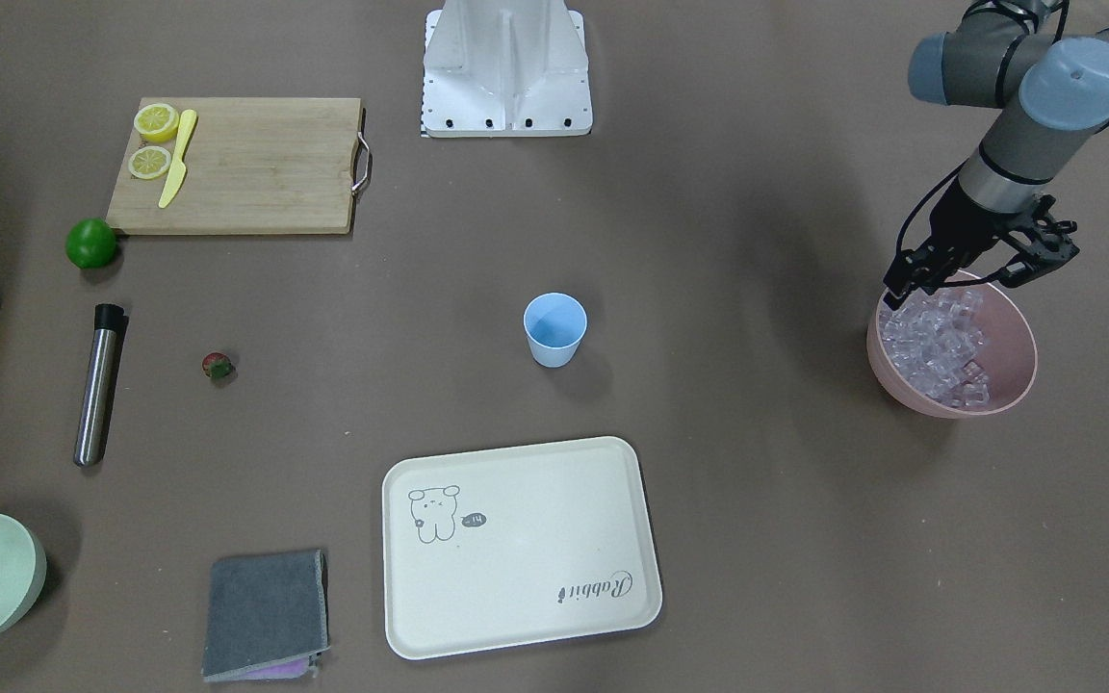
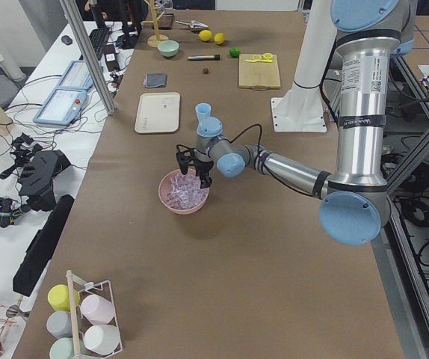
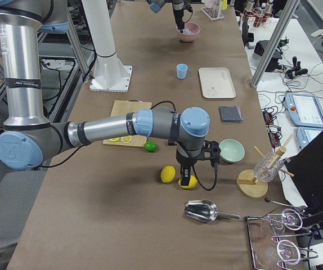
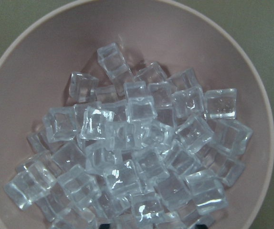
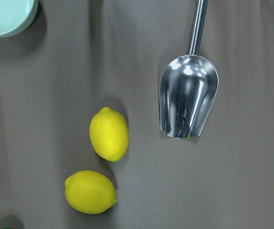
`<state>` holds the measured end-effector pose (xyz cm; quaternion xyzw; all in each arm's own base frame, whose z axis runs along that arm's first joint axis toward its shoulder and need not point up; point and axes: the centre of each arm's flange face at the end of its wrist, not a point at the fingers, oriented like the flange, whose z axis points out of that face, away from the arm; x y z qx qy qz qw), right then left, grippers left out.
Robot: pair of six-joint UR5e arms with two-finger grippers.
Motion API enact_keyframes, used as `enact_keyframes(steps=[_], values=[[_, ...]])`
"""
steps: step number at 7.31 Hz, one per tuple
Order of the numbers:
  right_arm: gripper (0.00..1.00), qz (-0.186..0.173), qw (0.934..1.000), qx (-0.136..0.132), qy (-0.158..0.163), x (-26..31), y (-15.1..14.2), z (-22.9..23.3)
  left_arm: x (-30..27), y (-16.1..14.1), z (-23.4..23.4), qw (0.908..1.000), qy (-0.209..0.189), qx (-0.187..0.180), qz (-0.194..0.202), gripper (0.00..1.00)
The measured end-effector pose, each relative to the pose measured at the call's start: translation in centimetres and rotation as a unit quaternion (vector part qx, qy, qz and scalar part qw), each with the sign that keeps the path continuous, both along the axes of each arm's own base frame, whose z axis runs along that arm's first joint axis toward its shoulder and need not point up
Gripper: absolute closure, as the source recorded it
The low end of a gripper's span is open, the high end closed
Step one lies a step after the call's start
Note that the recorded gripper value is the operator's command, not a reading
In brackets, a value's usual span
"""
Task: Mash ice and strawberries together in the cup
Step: 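Grasp an ice cube from the pink bowl with the left gripper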
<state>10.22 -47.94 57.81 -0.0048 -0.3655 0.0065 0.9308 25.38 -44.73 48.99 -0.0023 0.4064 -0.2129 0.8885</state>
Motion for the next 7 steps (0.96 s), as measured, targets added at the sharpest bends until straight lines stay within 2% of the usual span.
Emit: enact_keyframes(steps=[1, 2, 4, 5, 6, 7], values=[[0.0, 0.0, 1.0, -0.001, 0.0, 0.02, 0.06, 0.06, 0.02, 0.02, 0.08, 1.0, -0.001, -0.001, 0.0, 0.37], [0.0, 0.001, 1.0, 0.0, 0.0, 0.06, 0.08, 0.04, 0.03, 0.01, 0.14, 1.0, -0.001, -0.001, 0.0, 0.42], [0.0, 0.001, 1.0, 0.0, 0.0, 0.1, 0.08, 0.03, 0.17, 0.09, 0.19, 1.0, -0.001, -0.001, 0.002, 0.83], [0.0, 0.001, 1.0, 0.0, 0.0, 0.12, 0.06, 0.03, 0.21, 0.11, 0.2, 1.0, -0.001, -0.001, 0.002, 0.94], [0.0, 0.001, 1.0, 0.0, 0.0, 0.12, 0.06, 0.03, 0.23, 0.1, 0.13, 1.0, -0.001, -0.001, 0.002, 0.99], [0.0, 0.001, 1.0, 0.0, 0.0, 0.12, 0.05, 0.03, 0.24, 0.05, -0.14, 1.0, 0.0, 0.002, 0.002, 1.0]])
